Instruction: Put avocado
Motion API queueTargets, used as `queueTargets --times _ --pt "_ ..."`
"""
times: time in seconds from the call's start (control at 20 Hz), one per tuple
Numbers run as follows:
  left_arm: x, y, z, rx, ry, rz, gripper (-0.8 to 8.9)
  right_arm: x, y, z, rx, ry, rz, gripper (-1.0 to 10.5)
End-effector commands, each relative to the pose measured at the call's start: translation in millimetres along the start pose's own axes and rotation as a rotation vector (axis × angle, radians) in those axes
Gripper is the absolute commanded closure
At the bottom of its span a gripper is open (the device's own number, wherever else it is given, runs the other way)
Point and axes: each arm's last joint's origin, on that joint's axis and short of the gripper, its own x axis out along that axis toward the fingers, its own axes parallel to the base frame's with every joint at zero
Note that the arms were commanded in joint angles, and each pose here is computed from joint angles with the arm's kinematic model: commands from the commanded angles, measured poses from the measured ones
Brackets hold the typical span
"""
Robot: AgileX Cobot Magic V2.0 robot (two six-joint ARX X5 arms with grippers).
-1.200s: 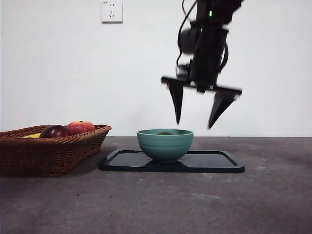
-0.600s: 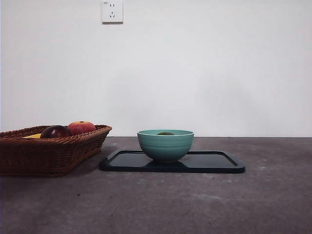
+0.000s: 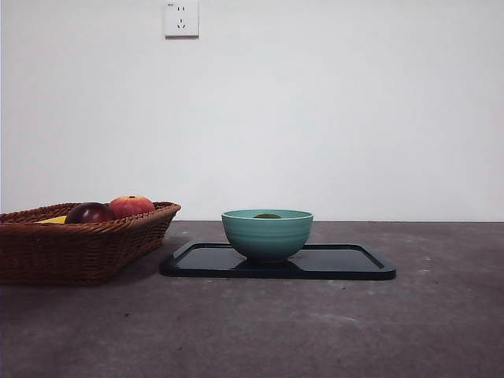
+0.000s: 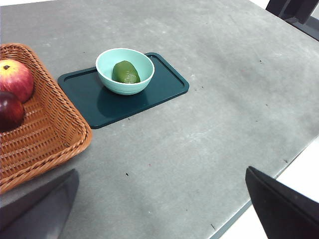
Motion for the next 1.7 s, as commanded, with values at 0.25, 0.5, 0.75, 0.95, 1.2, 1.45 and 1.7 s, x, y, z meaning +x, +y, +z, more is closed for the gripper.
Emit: queueTargets --times 0.25,0.5,0.75,0.95,1.2,1.45,1.7 --pt "-0.7 -0.9 1.8 0.001 -0.010 -0.008 2.52 -18.6 -25.0 -63.6 0.065 -0.153 0.086 4.0" --pt "-0.7 -0.9 1.8 0.001 -0.010 -0.008 2.52 -19.1 -29.0 -76.1 0.077 -0.176 0.100 4.0" --pt "-0.7 -0.9 1.7 0.001 -0.009 -0.008 2.52 -19.2 -29.2 -75.8 0.079 -0.181 0.094 4.0" --pt "-0.7 -0.8 1.6 0.001 -0.008 -0.008 5.64 -19.1 -29.2 -75.9 0.078 -0.180 0.094 7.6" --pt "-0.7 -0.8 1.4 0.001 -0.006 -0.007 7.90 -19.2 -29.2 -75.5 0.081 -0.185 0.092 9.3" --pt "-0.7 -0.8 1.5 0.001 -0.006 -0.007 7.90 -19.3 -29.2 -75.4 0.080 -0.185 0.091 9.3" --pt "-0.6 -0.7 1.2 0.001 -0.004 -0.006 7.90 -19.3 -29.2 -75.4 0.080 -0.185 0.091 9.3"
